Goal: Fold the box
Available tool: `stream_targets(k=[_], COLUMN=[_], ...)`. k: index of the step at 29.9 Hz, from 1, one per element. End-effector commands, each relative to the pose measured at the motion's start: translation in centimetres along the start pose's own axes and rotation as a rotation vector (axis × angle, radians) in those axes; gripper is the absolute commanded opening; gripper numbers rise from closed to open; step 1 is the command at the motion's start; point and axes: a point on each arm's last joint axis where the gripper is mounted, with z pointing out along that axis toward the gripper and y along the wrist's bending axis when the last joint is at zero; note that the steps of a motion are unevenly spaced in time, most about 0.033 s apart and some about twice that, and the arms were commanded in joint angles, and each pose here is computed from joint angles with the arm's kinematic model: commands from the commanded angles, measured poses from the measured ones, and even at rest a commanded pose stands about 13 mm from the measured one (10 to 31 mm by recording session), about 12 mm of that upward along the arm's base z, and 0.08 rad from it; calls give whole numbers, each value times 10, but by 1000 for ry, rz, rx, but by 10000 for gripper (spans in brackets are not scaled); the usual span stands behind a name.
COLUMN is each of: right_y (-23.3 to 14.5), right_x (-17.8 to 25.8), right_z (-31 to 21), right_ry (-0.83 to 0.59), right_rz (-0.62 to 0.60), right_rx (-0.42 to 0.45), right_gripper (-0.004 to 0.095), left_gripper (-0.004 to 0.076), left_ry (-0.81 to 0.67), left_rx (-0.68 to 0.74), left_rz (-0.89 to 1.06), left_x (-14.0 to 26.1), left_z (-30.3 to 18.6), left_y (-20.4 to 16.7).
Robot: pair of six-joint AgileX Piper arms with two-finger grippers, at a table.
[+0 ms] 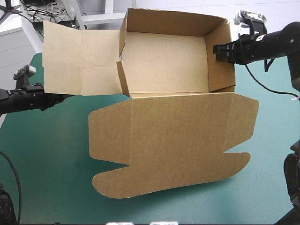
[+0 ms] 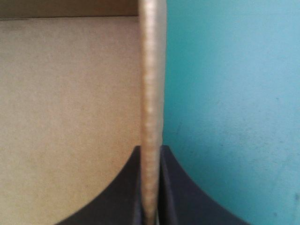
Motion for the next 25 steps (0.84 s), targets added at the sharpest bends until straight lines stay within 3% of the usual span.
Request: stream_targets(k=[1, 9, 15, 25], right_y=[20, 2, -6, 13], right_x=[0, 20, 28, 24], right_z=[-24, 7, 20, 42], right_ry=[-52, 63, 85, 27], right_rz=[-11, -2, 27, -26], right_rx=[-95, -92, -88, -58], right_gripper=[-5, -5, -5, -5], left_gripper=[517, 491, 491, 491], left_ry=[-60, -44, 22, 38], left_rx=[190, 411, 439, 462], left_rz=[51, 58, 82, 123], left_x=[-4, -1, 5, 12], left_z=[-5, -7, -8, -10], left_y=[-38, -62, -65, -79])
